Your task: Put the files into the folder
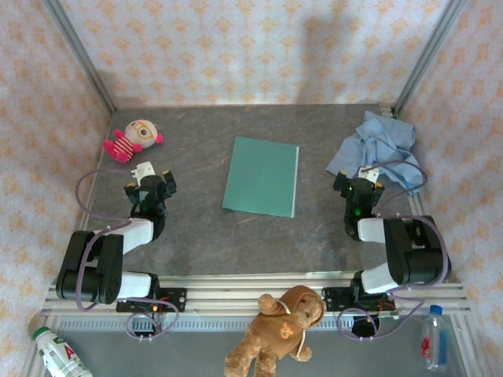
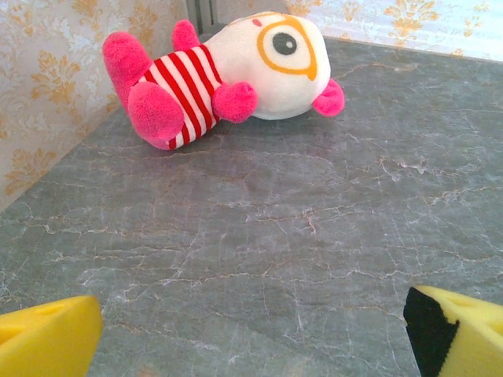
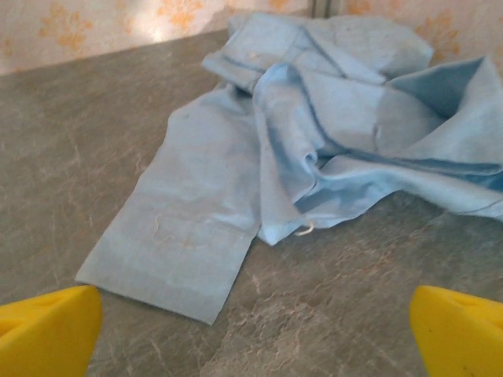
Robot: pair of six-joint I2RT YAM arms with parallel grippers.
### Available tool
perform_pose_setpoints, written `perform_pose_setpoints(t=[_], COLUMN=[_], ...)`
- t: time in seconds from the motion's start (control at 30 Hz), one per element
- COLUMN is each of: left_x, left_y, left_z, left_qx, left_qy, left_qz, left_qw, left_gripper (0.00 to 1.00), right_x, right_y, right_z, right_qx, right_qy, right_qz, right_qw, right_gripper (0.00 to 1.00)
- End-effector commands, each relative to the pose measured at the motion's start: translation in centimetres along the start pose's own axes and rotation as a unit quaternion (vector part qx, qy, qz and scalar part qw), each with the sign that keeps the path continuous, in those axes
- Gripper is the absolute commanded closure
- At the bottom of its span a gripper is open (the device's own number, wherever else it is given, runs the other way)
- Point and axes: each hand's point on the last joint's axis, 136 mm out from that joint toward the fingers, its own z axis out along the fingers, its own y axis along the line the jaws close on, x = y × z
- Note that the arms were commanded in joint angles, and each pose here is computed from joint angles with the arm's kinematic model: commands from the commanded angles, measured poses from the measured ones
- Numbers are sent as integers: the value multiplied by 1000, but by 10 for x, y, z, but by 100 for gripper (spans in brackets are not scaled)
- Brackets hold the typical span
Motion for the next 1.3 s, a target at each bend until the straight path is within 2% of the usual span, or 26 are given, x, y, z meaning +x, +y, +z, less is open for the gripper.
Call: perform_pose_setpoints(t=[0.0,0.07,0.53,0.6,0.7,1.27], left_x=[-14,-12,-12,-9,7,8], left_y=[2,1,-6,-17,-52,-52], left_z=[1,7,12,13,19,18], left_qx=[-3,-9,-3,26,116,110], left_qy=[-29,-24,-13,-7,-1,3], left_qz=[-9,-6,6,19,63,70], left_qw=[1000,1000,1000,999,991,992], left_gripper=[0,0,0,0,0,0], right_x=[-10,-10,-10,-11,-10,-10], right_y=[11,8,7,7,7,7], right_z=[6,12,13,13,13,14], right_qx=[-27,-8,-2,-2,-2,-2], right_qy=[-28,-4,-3,-4,-4,-3], right_qz=[-6,-5,-4,-4,-4,-4], right_qw=[999,1000,1000,1000,1000,1000], right_gripper=[0,0,0,0,0,0])
